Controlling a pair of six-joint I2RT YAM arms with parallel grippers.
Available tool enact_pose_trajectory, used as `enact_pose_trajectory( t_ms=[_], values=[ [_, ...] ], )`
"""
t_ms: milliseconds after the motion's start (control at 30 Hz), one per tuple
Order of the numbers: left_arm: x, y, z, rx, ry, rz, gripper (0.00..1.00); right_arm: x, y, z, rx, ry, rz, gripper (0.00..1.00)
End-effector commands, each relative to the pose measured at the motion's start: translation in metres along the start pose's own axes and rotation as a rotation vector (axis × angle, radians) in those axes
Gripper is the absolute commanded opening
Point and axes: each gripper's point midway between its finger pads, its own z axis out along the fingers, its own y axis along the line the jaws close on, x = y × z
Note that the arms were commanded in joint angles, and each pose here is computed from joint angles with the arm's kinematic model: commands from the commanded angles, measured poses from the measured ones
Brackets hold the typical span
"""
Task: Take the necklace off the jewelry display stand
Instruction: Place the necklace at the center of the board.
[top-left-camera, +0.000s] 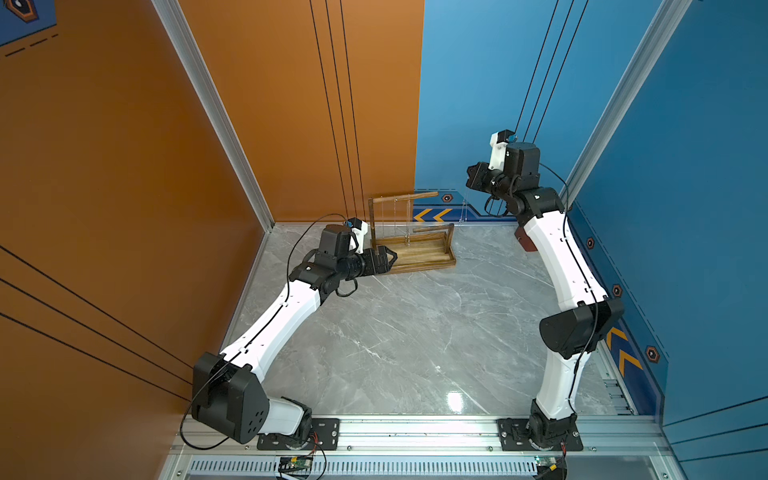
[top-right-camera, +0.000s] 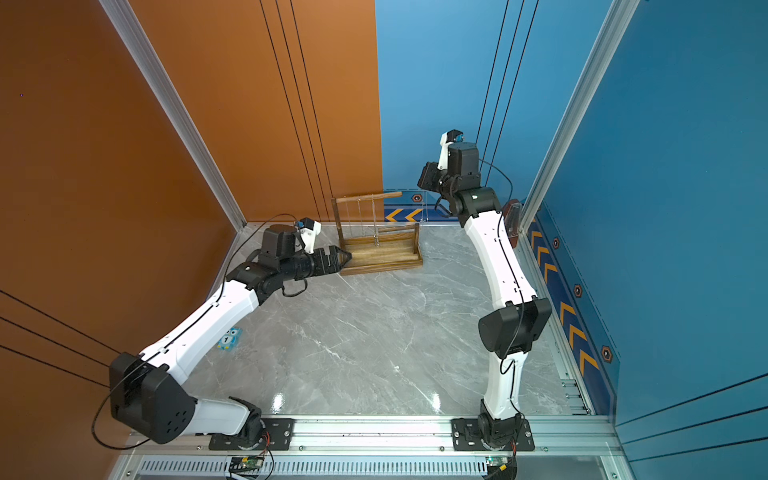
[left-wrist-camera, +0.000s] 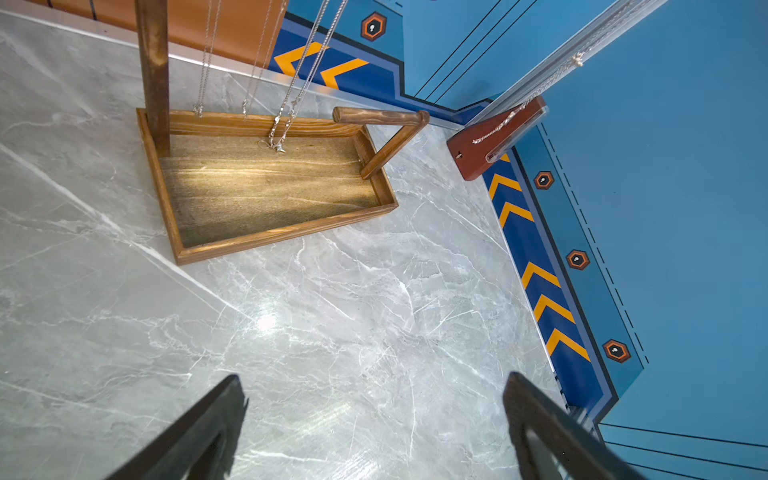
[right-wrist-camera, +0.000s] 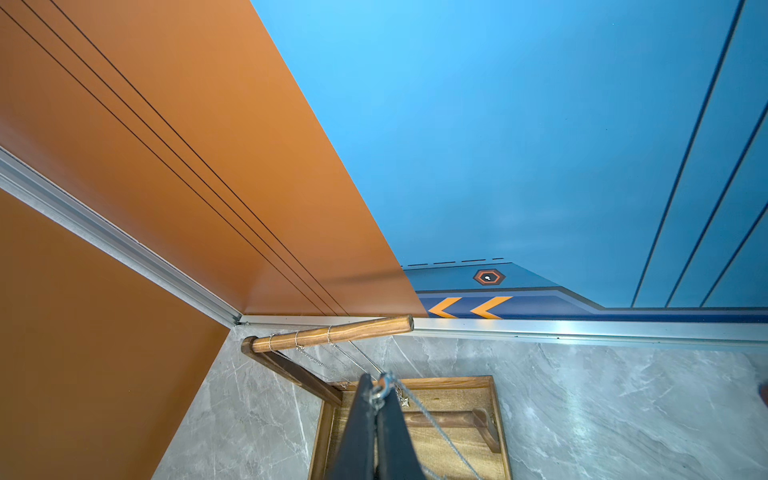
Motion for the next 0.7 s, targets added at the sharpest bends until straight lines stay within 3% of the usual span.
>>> enact_pose_trajectory(
  t_ms=[0, 300, 667],
  values=[
    [-0.004, -0.021, -0.009, 0.068, -0.028, 0.084, 0.98, -0.002, 0.009, -0.025, 0.005, 0.013, -0.032, 0.00],
    [0.013, -0.062, -0.011, 0.196, 0.002, 0.215, 1.00, 0.006, 0.028, -0.072, -0.017, 0.042, -0.070, 0.00],
    [0.060, -0.118, -0.017, 0.381, 0.088, 0.424, 0.92, 0.037, 0.041, -0.133, -0.069, 0.088, -0.102, 0.00]
  ],
)
